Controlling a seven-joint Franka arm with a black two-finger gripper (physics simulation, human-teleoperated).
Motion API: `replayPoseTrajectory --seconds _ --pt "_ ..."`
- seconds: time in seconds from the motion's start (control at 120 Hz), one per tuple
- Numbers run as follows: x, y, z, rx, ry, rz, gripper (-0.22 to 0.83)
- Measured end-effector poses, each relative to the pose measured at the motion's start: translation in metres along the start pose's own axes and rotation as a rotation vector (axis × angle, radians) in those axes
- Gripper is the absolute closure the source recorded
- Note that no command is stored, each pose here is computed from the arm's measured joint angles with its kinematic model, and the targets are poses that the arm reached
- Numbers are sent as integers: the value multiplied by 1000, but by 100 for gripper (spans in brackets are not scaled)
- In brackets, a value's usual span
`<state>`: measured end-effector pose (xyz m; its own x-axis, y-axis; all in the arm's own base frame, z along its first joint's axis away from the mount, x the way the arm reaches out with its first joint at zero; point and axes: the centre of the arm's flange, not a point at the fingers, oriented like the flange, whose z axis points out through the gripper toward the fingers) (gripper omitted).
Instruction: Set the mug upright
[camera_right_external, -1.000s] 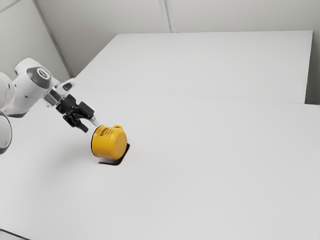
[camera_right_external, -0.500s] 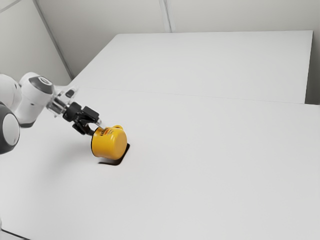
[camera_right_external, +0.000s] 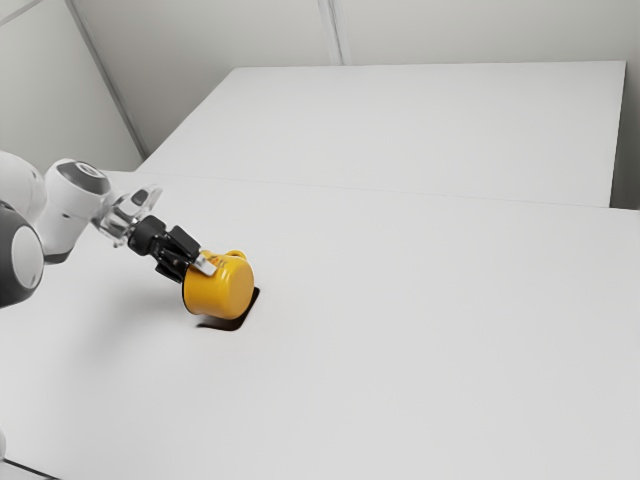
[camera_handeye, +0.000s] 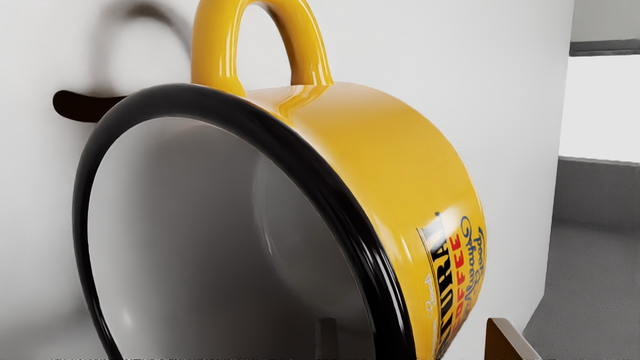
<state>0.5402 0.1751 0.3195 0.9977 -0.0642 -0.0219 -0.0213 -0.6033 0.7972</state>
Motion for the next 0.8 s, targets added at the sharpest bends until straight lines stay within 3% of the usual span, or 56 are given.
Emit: replayPoseTrajectory --seconds 0.167,0.3,0.617,0.8 --pt "-3 2 1 -30 -15 9 59" --pt "-4 3 1 -35 -20 18 69" --pt "-1 24 -6 -12 -20 71 77" --pt "11 69 6 130 -102 181 78"
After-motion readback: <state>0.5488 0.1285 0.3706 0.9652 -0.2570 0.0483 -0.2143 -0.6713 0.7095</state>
